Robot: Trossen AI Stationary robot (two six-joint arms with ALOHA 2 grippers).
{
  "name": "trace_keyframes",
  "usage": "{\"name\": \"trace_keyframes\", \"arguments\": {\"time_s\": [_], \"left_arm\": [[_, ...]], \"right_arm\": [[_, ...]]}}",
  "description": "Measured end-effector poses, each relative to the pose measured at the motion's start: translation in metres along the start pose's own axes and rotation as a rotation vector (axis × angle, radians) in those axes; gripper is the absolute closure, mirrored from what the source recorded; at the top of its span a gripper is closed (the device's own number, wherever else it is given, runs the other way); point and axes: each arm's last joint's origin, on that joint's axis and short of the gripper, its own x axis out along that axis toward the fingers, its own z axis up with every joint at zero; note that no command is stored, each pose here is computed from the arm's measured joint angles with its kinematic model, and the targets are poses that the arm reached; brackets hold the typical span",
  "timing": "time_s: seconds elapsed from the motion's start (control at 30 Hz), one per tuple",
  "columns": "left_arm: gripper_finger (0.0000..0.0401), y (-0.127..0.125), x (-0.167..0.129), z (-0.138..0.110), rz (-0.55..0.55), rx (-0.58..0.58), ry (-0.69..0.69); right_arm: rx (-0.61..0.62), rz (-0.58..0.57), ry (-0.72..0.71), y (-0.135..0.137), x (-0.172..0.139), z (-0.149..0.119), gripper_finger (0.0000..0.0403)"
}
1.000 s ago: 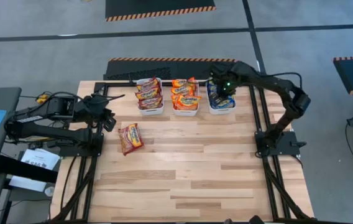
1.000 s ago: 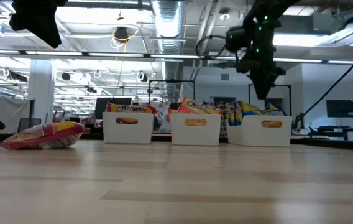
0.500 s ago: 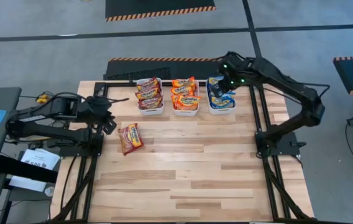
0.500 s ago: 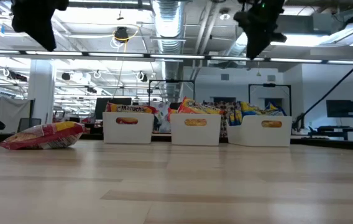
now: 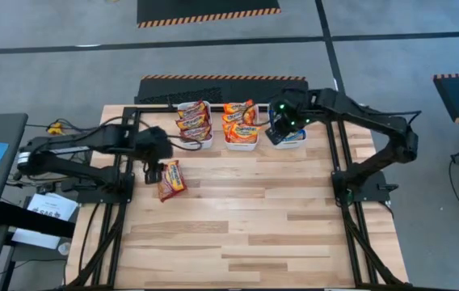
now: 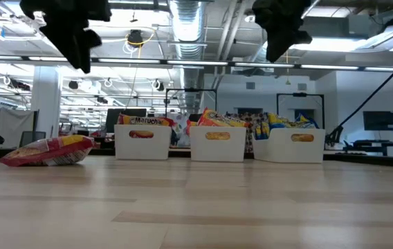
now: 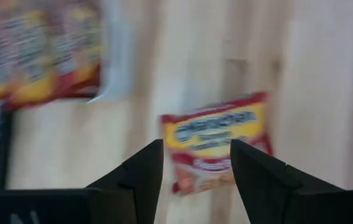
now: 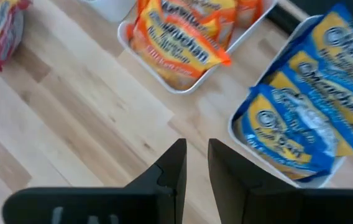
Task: Sort Maruchan noodles
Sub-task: Put the red noodle pack into the left white bin
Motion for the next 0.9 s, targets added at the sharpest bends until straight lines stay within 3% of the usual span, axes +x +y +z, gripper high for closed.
{"name": "trace_keyframes", "arguments": {"time_s": [0.17, 0.57, 0.9], "left_arm": [[0.0227, 0.003, 0.026, 0.009, -0.186, 0.167, 0.084], [0.0227, 0.007, 0.094, 0.021, -0.348, 0.487, 0.264], [0.0227, 0.004, 0.135, 0.033, -0.398, 0.559, 0.318]], "right_arm": [[-0.047, -0.001, 0.059, 0.020, 0.018, -0.004, 0.0310], [-0.160, -0.026, 0.165, 0.043, 0.044, -0.014, 0.0310], [-0.142, -0.025, 0.149, 0.038, 0.042, -0.011, 0.0310]]}}
